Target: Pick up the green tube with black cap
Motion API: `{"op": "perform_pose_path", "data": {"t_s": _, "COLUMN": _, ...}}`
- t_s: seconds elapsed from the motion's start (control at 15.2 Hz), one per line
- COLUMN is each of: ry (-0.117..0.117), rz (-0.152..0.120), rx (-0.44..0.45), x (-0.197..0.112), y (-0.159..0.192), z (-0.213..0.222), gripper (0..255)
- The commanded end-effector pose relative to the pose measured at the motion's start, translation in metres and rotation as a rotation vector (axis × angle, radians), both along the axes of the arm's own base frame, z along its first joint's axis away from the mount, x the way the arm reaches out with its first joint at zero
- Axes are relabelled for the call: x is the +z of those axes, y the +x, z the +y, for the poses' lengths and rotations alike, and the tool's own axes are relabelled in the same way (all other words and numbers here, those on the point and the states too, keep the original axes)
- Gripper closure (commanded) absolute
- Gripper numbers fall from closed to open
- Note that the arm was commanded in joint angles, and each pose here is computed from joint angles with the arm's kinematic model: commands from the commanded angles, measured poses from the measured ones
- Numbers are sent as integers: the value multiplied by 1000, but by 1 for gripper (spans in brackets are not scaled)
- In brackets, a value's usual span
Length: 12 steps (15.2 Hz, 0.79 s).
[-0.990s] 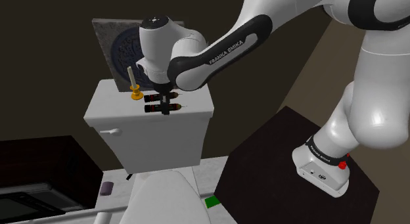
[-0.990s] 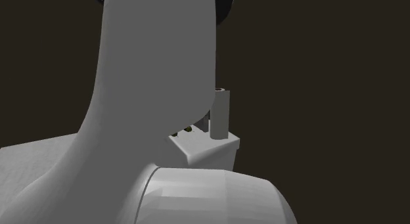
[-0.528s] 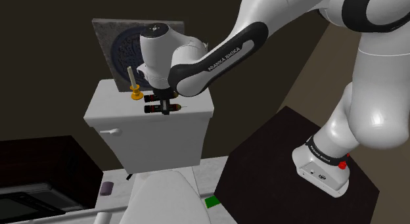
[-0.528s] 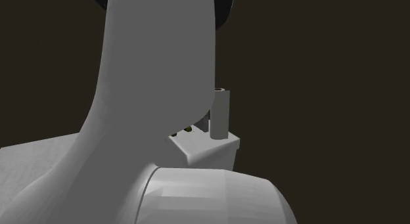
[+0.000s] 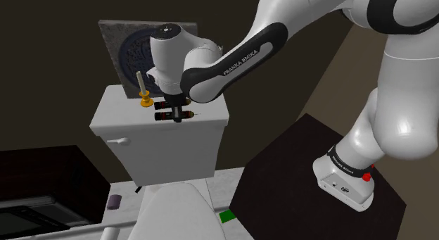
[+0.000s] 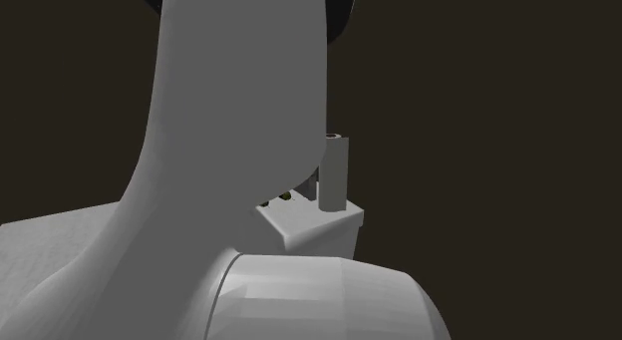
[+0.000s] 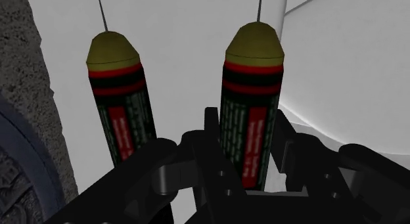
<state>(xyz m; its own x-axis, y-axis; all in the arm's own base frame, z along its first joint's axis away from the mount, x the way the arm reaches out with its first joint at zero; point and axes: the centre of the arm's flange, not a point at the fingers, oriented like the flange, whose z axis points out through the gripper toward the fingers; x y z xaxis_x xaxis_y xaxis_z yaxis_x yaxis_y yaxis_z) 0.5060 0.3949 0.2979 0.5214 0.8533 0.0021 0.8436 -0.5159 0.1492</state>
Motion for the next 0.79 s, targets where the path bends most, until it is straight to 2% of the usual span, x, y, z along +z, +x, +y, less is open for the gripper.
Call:
{"op": "perform_pose_path", "data": {"t_s": 0.0, "ry": -1, "rz": 0, "rx": -2, "x": 7, "y": 2, "z": -1, "gripper": 255}}
{"op": "perform_pose_path", "data": {"t_s": 0.73, "ry": -1, "rz": 0, "rx": -2, "x": 65, "y": 2, "z": -1, "gripper": 255}}
